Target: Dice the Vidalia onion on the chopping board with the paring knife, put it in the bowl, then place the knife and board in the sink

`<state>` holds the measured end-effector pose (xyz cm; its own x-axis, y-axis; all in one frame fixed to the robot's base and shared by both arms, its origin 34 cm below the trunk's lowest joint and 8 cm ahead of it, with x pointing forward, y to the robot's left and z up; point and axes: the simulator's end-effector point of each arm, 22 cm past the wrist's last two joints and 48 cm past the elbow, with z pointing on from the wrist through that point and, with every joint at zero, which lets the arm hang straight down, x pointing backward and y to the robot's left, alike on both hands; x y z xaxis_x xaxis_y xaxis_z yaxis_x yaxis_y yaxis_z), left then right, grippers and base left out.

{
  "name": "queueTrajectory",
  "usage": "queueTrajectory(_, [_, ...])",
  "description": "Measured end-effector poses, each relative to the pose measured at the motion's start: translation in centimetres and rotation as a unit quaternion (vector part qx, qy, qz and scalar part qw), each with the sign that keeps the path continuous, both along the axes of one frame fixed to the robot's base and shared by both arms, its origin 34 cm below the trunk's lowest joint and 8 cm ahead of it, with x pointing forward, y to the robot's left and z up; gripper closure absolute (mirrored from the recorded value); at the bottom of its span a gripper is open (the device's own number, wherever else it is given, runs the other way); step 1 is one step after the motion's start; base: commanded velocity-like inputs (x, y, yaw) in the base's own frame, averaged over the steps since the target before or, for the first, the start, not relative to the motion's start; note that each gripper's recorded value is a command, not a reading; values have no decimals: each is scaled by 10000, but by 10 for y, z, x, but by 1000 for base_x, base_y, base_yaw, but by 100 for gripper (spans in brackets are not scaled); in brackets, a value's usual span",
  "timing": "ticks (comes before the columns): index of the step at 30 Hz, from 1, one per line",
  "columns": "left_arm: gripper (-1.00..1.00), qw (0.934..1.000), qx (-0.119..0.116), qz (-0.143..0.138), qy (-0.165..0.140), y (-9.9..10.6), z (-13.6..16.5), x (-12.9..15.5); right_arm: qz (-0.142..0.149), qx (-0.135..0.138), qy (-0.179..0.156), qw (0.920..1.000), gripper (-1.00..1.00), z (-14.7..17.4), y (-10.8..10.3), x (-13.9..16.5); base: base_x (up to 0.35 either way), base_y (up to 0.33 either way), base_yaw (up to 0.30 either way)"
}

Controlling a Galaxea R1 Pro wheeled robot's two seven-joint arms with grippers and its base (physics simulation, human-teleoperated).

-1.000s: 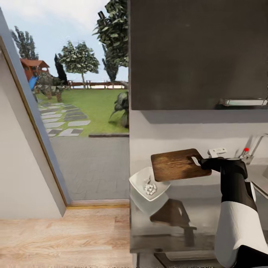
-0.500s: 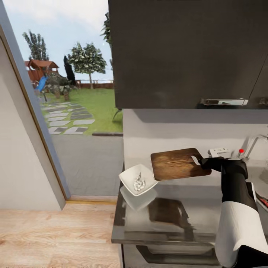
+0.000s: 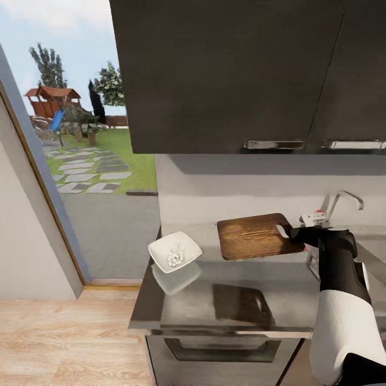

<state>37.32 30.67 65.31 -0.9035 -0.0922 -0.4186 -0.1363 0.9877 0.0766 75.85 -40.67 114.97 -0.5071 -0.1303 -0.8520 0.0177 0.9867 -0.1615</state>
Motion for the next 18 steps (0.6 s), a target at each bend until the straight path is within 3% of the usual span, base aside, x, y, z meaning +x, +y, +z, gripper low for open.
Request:
queueTrajectory(13, [-100, 10000, 1, -1, 0, 0, 0, 0, -28, 9, 7, 10000, 100, -1, -2, -1, -157, -315, 0])
queueTrajectory(18, [-100, 10000, 0, 0, -1, 0, 0, 0, -355, 182, 8, 9992, 100, -8, -23, -9, -158, -316, 0])
